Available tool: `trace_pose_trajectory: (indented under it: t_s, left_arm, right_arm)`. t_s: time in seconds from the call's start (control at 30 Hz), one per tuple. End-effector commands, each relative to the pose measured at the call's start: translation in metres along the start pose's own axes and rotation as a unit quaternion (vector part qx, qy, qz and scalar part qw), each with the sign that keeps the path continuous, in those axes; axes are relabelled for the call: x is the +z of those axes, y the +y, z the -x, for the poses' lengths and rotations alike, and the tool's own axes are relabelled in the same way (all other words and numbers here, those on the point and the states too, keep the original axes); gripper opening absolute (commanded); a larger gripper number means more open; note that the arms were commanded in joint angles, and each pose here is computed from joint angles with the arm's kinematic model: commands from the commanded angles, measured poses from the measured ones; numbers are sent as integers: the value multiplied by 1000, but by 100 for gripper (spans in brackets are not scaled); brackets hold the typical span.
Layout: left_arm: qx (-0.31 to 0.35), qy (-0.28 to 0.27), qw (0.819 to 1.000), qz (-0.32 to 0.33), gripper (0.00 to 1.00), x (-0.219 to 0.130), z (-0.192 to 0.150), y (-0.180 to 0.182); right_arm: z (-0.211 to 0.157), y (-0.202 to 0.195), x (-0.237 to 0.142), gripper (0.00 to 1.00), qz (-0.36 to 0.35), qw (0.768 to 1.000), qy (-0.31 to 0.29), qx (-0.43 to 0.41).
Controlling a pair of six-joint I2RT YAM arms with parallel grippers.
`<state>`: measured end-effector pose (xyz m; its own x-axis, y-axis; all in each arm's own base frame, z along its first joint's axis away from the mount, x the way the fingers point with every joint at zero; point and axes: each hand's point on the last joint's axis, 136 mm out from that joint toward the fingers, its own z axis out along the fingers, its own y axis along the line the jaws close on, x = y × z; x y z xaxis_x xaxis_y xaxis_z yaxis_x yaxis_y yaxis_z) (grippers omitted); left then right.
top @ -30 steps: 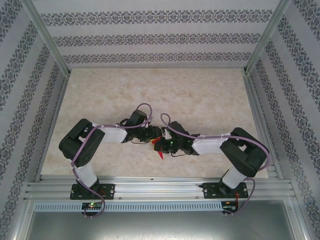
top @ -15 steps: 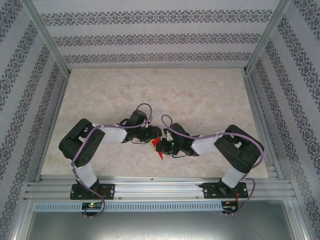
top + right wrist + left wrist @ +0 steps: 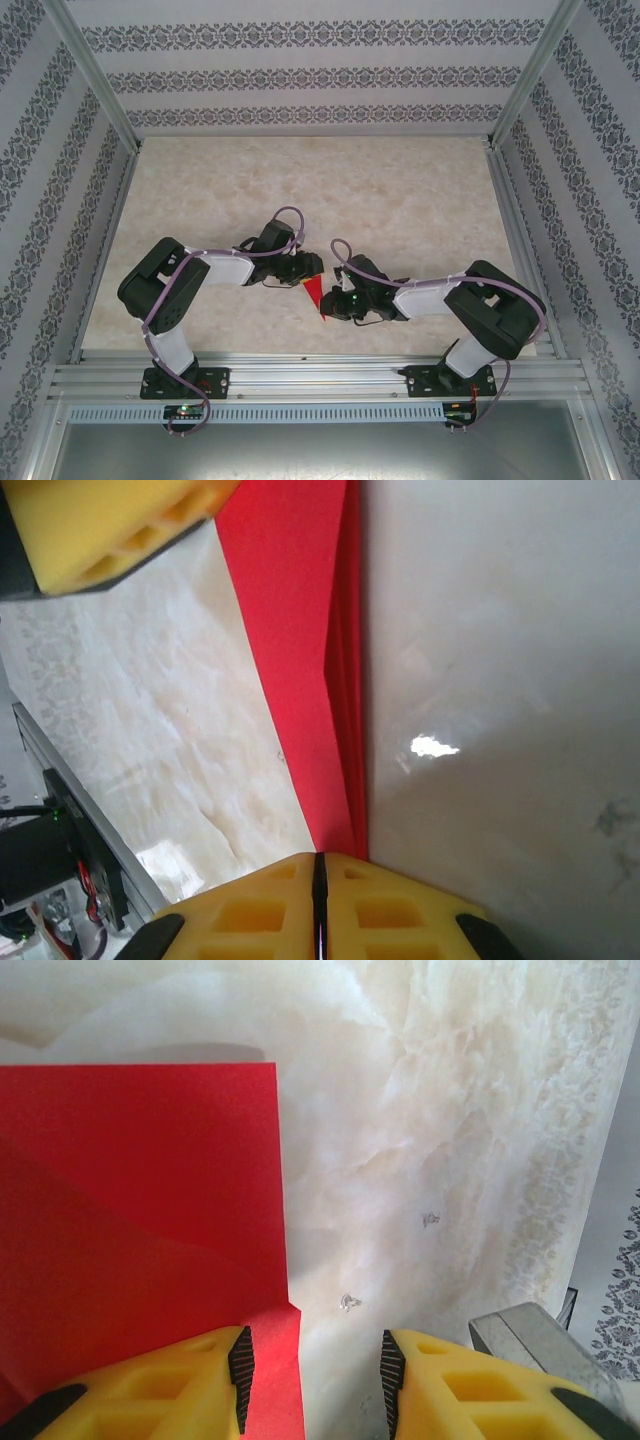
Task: Fold a paper plane with a square sheet of paper (pick it up from the middle)
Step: Fold the wing for the fifth time at the center of the table.
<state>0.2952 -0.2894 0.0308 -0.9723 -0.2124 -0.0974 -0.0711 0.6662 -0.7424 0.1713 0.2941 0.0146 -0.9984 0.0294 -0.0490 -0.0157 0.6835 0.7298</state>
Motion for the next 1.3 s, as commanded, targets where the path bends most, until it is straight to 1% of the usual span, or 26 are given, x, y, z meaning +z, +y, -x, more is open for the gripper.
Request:
trace_pose_trajectory:
  t_s: [0.0,0.1,0.17,0.33,0.43,0.5,0.6,0.7,0.87,0.97,1.1,1.2,1.27]
  left_arm:
    - [-38,10,996,84,42,3,-13,46]
    - [-38,12,996,84,42,3,-14,47]
    - [-38,13,996,84,42,3,-14,47]
    - [-38,13,996,84,42,3,-14,47]
    - [-36,14,996,82,42,3,-14,45]
    - [-36,14,996,81,42,3,-14,45]
    - [-36,14,996,80,42,3,-14,44]
    - [-36,14,996,80,42,2,-14,45]
    - [-35,12,996,78,42,1,-14,43]
    - [-34,13,996,78,42,0,-15,43]
    - [-31,13,997,75,42,0,-14,41]
    - [-29,11,997,73,42,-1,-13,39]
    - [-26,11,997,68,43,-3,-12,35]
  right_arm:
    - [-48,-43,-2,10,-73,994,76,23]
    - [-53,-44,-6,10,-82,993,79,15]
    - [-51,-45,-11,10,-92,993,69,9]
    - [-42,-27,-23,10,-82,995,52,-19]
    - [-28,-3,-33,10,-54,997,19,-42]
    - [-13,15,-42,10,-36,998,-17,-58]
    - [7,35,-48,13,0,996,-62,-58]
    - [26,52,-40,12,37,996,-76,-42]
    - [45,72,-18,12,84,994,-72,-22]
    - [46,65,-3,11,71,996,-52,-15]
    - [39,31,10,10,31,999,-40,9]
    - [26,8,18,9,7,1000,-15,23]
    - [18,-5,21,8,-5,999,-10,33]
